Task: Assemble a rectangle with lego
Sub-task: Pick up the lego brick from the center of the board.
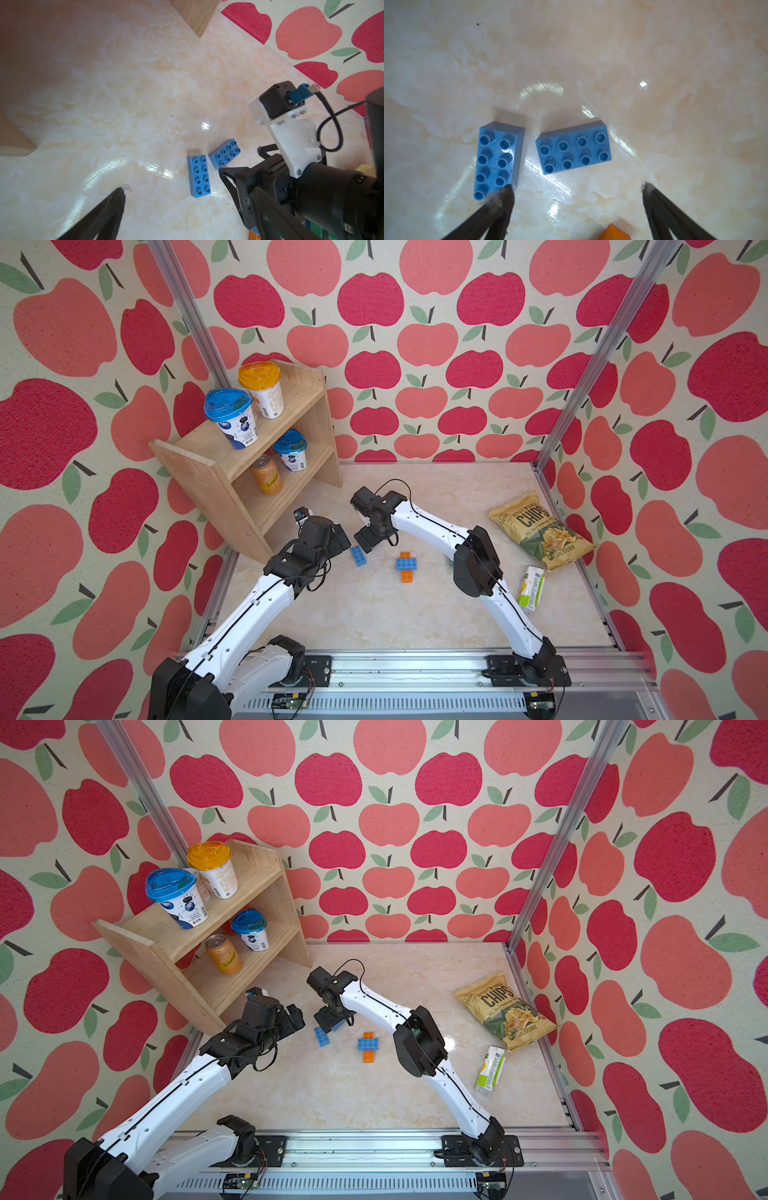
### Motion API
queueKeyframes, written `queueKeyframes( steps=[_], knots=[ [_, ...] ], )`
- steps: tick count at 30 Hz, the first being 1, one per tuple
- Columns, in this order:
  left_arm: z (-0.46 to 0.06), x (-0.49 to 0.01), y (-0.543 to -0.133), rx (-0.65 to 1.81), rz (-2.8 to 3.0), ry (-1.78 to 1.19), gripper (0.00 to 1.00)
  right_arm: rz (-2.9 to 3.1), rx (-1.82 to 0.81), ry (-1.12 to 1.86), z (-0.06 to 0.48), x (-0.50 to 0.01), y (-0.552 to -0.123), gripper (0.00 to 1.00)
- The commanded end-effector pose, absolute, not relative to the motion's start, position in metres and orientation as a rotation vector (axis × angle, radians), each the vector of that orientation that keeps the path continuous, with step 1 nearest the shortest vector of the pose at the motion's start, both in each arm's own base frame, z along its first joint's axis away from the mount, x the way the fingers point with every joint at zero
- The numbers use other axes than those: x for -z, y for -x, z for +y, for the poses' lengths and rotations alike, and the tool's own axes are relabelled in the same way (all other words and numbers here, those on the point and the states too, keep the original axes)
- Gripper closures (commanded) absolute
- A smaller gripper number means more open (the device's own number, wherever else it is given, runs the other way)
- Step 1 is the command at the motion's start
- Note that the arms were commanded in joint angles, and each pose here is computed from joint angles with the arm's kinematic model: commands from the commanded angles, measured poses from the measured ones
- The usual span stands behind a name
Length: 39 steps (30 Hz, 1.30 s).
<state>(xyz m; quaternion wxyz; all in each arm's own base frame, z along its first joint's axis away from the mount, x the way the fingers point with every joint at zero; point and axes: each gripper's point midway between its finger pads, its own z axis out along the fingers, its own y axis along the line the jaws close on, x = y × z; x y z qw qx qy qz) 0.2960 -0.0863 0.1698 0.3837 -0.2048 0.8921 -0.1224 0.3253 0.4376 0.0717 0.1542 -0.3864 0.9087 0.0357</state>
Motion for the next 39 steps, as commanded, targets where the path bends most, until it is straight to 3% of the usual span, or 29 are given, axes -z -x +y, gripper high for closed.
queueKeyframes(
  steps=[1,17,23,39],
  knots=[
    [-0.082,-0.177,-0.294,0.291,2.271,0.519,0.03,2.638,-0.073,1.158,0.432,-0.055,-0.326,0.01],
    [-0.082,-0.176,-0.295,0.291,2.274,0.518,0.03,2.716,-0.098,1.085,0.432,-0.027,-0.342,0.02],
    [-0.083,-0.176,-0.296,0.297,2.274,0.517,0.03,2.741,-0.144,1.055,0.436,-0.020,-0.348,0.11],
    [-0.082,-0.177,-0.295,0.294,2.270,0.517,0.03,2.892,-0.142,0.853,0.423,-0.016,-0.337,0.18]
  ],
)
